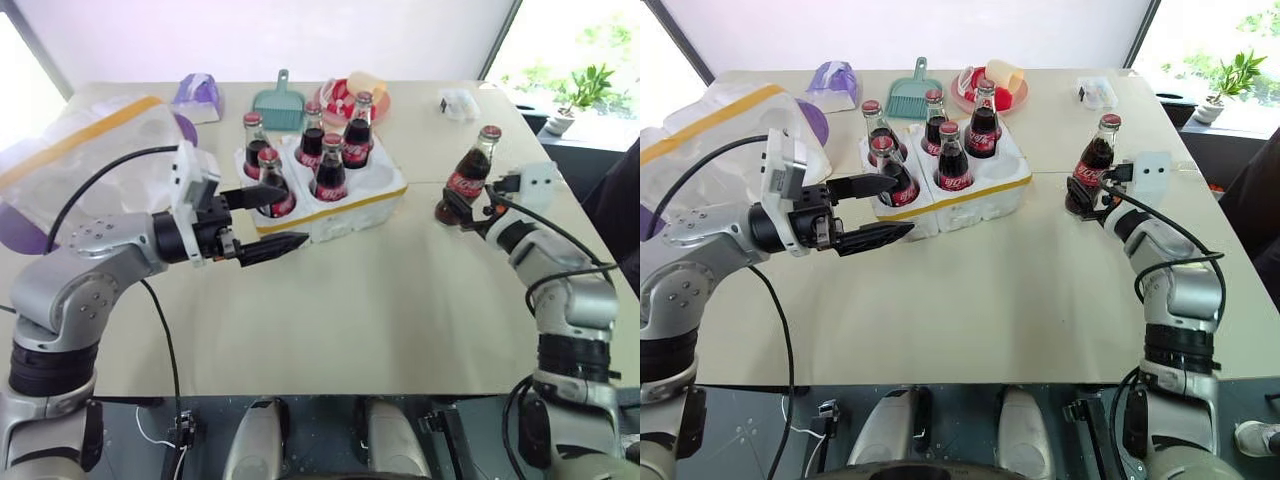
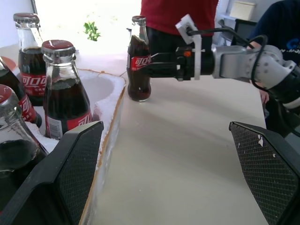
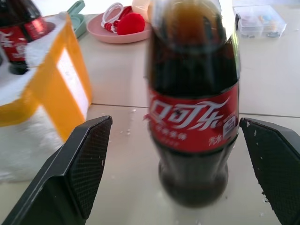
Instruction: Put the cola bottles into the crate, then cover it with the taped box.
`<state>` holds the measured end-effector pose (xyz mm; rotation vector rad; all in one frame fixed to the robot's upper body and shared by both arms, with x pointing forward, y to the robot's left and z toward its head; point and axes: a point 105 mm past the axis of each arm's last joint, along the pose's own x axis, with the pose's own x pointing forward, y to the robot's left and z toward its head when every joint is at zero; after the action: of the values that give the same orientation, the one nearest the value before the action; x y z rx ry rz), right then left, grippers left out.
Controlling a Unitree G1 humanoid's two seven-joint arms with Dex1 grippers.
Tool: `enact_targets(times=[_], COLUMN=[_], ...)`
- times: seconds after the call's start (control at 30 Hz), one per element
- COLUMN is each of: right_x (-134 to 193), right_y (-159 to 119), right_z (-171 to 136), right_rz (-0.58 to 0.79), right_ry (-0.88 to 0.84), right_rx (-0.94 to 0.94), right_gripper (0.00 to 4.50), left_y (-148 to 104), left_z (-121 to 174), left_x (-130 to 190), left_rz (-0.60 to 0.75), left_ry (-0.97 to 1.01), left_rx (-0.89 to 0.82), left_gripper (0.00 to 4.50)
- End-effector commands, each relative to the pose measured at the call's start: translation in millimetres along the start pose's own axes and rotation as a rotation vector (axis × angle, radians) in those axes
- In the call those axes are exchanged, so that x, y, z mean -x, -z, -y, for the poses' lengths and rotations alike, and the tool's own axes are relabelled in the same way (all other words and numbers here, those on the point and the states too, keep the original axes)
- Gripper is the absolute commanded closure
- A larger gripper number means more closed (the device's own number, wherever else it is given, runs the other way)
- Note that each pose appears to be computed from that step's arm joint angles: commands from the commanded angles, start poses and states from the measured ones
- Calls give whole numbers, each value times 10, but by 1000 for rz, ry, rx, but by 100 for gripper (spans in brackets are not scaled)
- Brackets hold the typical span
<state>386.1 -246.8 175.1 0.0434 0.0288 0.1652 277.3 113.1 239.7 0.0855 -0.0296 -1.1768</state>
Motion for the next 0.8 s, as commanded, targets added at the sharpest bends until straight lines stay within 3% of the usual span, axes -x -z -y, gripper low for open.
enact_targets(times=[0.03, 0.23, 0.37, 0.6, 0.7, 0.8], right_x=[-90, -257, -270, -152, -181, -242], right_y=[-156, -179, -331, -1300, -1474, -1435], right_z=[79, 94, -22, -616, -883, -1109], right_rz=[58, 72, 141, 495, 522, 478], right_ry=[11, 5, -51, -345, -439, -505], right_rx=[39, 33, 51, -118, -137, -91], right_gripper=[5, 5, 175, 170, 170, 170], left_y=[-81, -94, -104, -98, -95, -105], left_z=[44, 40, 34, 23, 28, 22], left_x=[26, 35, 40, 70, 69, 75], left_rz=[15, 21, 23, 18, 18, 22], left_ry=[4, -7, -13, -29, -31, -39], left_rx=[-45, -46, -48, -46, -47, -49], left_gripper=[0, 0, 0, 0, 0, 0])
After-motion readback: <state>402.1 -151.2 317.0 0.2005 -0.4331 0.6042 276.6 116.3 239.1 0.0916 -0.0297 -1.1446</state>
